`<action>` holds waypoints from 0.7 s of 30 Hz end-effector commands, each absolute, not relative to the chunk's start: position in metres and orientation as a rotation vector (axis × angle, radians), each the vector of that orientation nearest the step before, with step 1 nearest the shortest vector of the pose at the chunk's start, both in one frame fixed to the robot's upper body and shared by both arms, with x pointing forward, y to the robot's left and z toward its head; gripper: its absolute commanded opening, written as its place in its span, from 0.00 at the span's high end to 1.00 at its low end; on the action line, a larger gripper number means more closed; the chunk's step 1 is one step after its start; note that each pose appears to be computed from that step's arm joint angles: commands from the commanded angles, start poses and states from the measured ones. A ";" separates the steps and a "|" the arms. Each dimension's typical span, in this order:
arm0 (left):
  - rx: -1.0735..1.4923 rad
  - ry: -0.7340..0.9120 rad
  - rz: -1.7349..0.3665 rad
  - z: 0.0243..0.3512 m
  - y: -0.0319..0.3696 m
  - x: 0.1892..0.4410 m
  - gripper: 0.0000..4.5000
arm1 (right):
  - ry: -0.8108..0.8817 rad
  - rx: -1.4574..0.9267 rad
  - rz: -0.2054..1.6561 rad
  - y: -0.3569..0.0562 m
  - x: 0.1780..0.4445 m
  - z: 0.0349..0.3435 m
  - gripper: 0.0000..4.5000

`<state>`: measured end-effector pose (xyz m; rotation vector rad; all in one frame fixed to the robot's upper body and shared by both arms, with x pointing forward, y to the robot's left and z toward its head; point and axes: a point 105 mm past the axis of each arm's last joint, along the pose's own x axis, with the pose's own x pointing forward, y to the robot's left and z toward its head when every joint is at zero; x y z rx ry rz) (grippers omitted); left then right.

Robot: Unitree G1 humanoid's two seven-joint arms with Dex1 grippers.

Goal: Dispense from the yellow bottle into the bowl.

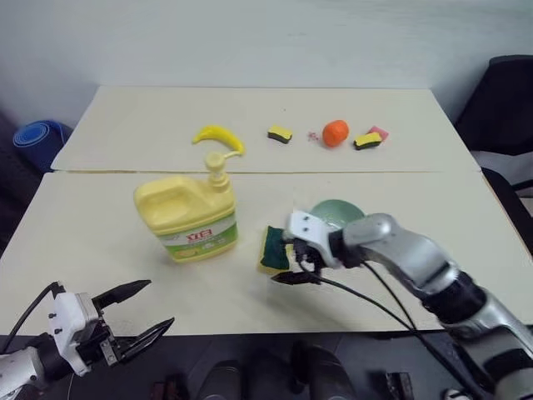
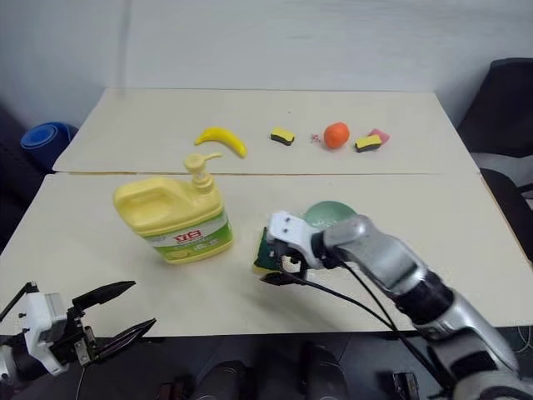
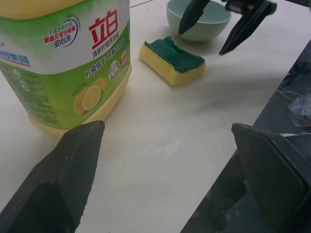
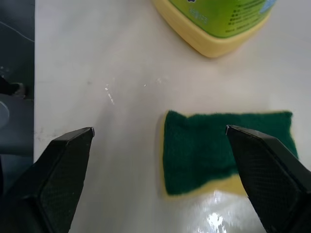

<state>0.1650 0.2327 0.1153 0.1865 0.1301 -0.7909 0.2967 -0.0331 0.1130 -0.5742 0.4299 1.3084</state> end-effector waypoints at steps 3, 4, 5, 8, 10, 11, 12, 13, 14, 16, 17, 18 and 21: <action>0.208 0.118 -0.769 0.117 0.225 0.165 0.01 | 0.469 -0.711 1.245 -0.022 0.310 0.089 0.00; 0.206 0.116 -0.765 0.117 0.224 0.165 0.01 | 0.503 -0.742 1.255 -0.025 0.310 0.082 0.00; 0.207 0.114 -0.762 0.118 0.223 0.166 0.01 | 0.524 -0.756 1.262 -0.026 0.310 0.076 0.00; 0.207 0.108 -0.752 0.119 0.224 0.167 0.00 | 0.536 -0.734 1.274 -0.024 0.313 0.073 0.08; 0.211 0.108 -0.747 0.119 0.225 0.168 0.00 | 0.526 -0.767 1.262 -0.026 0.318 0.074 0.22; 0.214 0.108 -0.744 0.119 0.226 0.168 0.00 | 0.508 -0.781 1.252 -0.026 0.321 0.075 0.28; 0.217 0.107 -0.741 0.119 0.226 0.168 0.00 | 0.495 -0.791 1.245 -0.026 0.324 0.076 0.36; 0.218 0.107 -0.739 0.119 0.227 0.168 0.00 | 0.473 -0.791 1.247 -0.024 0.325 0.078 0.44; 0.220 0.106 -0.738 0.120 0.227 0.169 0.00 | 0.453 -0.781 1.243 -0.023 0.326 0.081 0.51; 0.227 0.107 -0.741 0.120 0.228 0.169 0.00 | 0.421 -0.771 1.255 -0.021 0.326 0.086 0.67; 0.228 0.106 -0.742 0.120 0.228 0.169 0.00 | 0.396 -0.760 1.272 -0.020 0.325 0.089 0.73; 0.228 0.104 -0.744 0.120 0.227 0.170 0.00 | 0.384 -0.738 1.277 -0.020 0.324 0.093 0.83; 0.182 0.075 -0.766 0.128 0.224 0.175 0.00 | 0.237 -0.527 1.402 -0.019 0.313 0.133 0.99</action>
